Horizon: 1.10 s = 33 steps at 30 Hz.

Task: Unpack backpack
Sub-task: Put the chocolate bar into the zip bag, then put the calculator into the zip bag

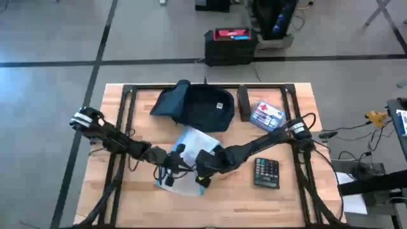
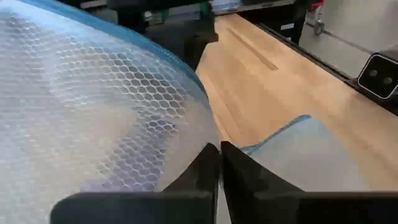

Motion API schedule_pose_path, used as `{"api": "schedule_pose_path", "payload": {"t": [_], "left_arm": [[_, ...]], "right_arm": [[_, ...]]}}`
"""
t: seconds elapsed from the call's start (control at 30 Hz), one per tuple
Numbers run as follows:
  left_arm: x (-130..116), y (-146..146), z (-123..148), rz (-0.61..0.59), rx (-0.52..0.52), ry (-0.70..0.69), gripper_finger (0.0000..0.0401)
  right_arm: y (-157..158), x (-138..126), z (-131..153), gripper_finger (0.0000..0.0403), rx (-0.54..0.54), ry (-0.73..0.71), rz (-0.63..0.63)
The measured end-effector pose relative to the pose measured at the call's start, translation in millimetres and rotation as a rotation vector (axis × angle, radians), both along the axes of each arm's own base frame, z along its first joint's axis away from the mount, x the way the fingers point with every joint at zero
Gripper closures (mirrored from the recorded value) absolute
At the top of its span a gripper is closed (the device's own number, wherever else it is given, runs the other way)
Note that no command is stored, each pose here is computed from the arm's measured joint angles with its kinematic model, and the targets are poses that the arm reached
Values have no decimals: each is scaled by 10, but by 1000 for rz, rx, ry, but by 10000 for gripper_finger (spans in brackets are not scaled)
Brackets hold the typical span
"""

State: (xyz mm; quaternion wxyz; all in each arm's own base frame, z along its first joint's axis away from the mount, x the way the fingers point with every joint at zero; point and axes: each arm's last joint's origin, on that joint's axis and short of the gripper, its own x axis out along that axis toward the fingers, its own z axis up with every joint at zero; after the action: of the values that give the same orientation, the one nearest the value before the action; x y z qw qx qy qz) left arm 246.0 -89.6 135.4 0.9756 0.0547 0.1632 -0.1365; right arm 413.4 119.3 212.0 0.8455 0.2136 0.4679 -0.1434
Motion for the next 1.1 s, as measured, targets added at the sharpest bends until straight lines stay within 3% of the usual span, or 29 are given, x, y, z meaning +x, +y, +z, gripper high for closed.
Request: {"api": "schedule_pose_path", "payload": {"t": [0.2, 0.27, 0.4, 0.57, 0.77, 1.1], "left_arm": [[1, 0, 3, 1, -1, -4, 401], [2, 0, 7, 2, -2, -7, 401], [9, 9, 16, 22, 2, -19, 401], [4, 1, 12, 3, 0, -15, 401], [3, 0, 11, 0, 0, -13, 401], [3, 0, 11, 3, 1, -15, 401]], "right_arm": [[16, 5, 2, 401, 56, 3, 8], [3, 12, 7, 401, 7, -16, -18], [-43, 44, -46, 401, -204, -84, -169], [-31, 125, -259, 387, -231, -70, -168], [-4, 159, -471, 308, -180, -15, -161], [280, 11, -284, 144, -175, -18, -12]]}}
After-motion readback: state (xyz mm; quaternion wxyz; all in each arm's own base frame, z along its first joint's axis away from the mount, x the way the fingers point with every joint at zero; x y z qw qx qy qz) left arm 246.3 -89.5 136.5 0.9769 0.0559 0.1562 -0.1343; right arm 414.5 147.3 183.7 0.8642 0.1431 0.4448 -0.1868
